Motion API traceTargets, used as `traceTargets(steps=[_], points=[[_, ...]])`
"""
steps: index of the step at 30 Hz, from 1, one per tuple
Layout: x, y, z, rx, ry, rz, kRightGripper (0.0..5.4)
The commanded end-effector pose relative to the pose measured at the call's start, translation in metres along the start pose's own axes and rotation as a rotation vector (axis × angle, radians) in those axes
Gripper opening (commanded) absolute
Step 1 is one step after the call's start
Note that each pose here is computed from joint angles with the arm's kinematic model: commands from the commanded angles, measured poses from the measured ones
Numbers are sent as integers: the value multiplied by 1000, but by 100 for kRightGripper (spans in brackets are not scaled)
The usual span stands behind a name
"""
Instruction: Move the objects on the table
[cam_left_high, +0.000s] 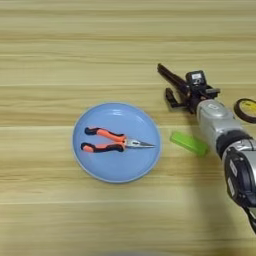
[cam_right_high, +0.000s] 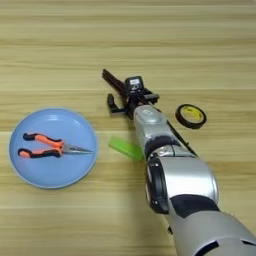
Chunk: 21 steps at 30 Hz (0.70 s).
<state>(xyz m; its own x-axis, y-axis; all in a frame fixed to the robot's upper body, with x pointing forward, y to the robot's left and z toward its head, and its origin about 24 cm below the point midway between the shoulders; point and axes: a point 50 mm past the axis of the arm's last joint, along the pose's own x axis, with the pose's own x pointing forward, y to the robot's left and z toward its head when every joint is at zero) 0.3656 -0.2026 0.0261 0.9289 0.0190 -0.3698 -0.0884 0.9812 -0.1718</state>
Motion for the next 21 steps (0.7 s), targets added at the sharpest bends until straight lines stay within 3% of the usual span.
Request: traceTargets(steps=[1,5,16,19,21], points=[[7,-2,43,-79,-56,-20,536],[8,-2,38,-47,17,-8,536],[5,-5,31,205,156,101,536],[5,-5,30,231,177,127,536],[4,-4,29,215,185,136,536]])
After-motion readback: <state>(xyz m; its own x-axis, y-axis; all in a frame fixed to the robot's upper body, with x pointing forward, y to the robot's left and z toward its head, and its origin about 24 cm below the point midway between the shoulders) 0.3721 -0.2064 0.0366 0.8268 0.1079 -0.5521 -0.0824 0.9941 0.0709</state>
